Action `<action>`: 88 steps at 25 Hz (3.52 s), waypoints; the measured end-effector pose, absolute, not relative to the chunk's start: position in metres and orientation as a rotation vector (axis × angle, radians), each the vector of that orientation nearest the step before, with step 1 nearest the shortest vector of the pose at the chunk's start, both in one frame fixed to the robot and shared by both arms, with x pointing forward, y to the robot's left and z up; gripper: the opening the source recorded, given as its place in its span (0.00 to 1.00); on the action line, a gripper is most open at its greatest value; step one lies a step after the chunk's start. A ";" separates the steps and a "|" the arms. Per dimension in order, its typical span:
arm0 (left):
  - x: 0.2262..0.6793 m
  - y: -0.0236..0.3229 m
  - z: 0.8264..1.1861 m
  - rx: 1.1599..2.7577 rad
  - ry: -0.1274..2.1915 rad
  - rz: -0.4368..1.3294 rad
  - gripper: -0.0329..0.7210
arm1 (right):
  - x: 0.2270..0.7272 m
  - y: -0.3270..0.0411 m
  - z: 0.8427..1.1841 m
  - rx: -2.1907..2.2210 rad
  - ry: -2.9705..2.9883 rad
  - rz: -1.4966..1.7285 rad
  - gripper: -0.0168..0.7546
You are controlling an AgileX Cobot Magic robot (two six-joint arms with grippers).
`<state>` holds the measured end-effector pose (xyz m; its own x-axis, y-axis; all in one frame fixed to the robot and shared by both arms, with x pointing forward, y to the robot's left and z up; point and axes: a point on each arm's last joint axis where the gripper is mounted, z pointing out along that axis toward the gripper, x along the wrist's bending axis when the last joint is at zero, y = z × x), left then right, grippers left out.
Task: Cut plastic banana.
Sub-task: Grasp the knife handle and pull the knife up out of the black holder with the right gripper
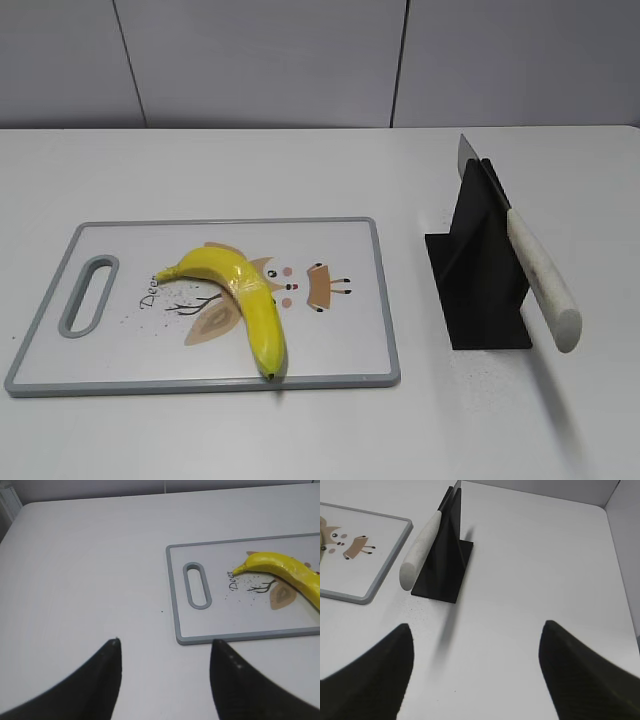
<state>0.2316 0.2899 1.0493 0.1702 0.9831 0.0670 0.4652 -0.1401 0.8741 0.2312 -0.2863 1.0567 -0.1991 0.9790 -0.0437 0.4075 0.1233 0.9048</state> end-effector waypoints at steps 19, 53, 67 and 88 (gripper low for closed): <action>0.232 0.290 1.049 1.717 1.388 0.897 0.76 | 0.231 -0.286 1.057 1.357 1.708 1.045 0.79; 0.232 0.290 1.049 1.717 1.388 0.897 0.76 | 0.299 -0.284 1.077 1.829 1.987 0.769 0.79; 0.232 0.290 1.049 1.717 1.388 0.897 0.76 | 0.372 -0.286 1.086 2.024 2.074 0.509 0.79; 0.232 0.290 1.049 1.717 1.388 0.897 0.76 | 0.466 -0.196 1.066 2.097 2.275 0.469 0.70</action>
<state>0.2316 0.2899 1.0493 0.1702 0.9831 0.0670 0.4652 -0.1401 0.8741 0.4657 -0.1964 1.0657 -0.1016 0.9761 0.1922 0.9724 0.0567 0.2263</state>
